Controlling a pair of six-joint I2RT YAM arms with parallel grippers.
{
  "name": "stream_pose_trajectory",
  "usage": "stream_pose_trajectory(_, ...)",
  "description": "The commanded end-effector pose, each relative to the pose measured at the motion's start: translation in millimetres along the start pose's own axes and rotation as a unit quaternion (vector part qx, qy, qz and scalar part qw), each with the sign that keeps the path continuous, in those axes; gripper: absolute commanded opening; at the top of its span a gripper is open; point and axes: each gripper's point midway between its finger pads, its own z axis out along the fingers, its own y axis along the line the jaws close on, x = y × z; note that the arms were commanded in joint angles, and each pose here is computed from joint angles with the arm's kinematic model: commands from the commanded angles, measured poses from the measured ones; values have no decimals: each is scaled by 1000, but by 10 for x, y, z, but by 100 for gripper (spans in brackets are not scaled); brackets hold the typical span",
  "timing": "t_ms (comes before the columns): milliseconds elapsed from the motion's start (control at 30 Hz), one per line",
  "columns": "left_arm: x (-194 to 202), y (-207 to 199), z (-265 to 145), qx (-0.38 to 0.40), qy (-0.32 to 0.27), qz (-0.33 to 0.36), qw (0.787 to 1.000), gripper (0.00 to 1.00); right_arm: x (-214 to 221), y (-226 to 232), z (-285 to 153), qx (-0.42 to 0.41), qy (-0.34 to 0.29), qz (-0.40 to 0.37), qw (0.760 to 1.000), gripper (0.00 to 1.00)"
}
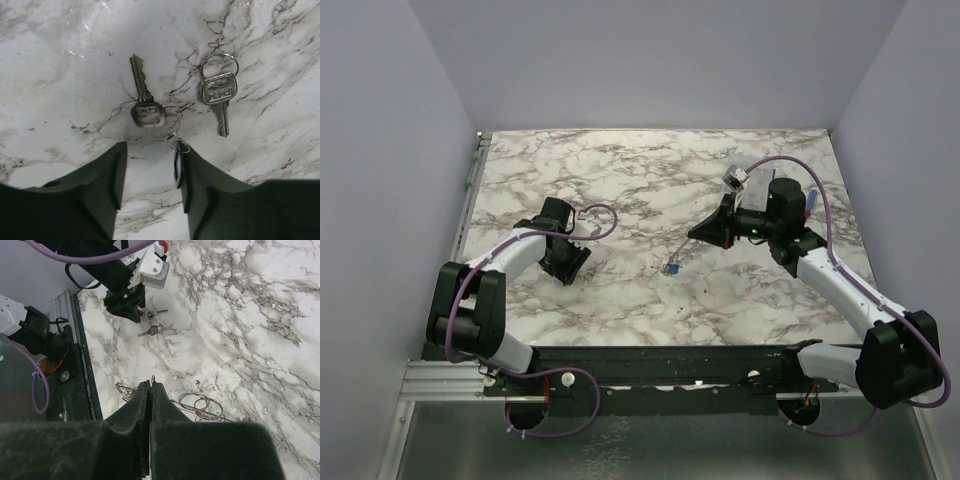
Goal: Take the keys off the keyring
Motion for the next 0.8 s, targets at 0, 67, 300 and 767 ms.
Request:
stream_pose_trajectory(0,-203,-5,-213,2,-37,19,999,58,110,-46,-11,11,7,14,1000,1)
stream_pose_trajectory(67,-321,3,-309,1,-57,20,998,64,194,-37,-44,16,19,19,1000,1)
stream_pose_trajectory(300,-539,-3,-512,-1,-98,9,995,93,552,10,-222,46,76,37,995,1)
stream_pose_trajectory(767,-621,-31,-574,-1,-128,-16,992,98,853,-165,-185,78,88,84,989,1)
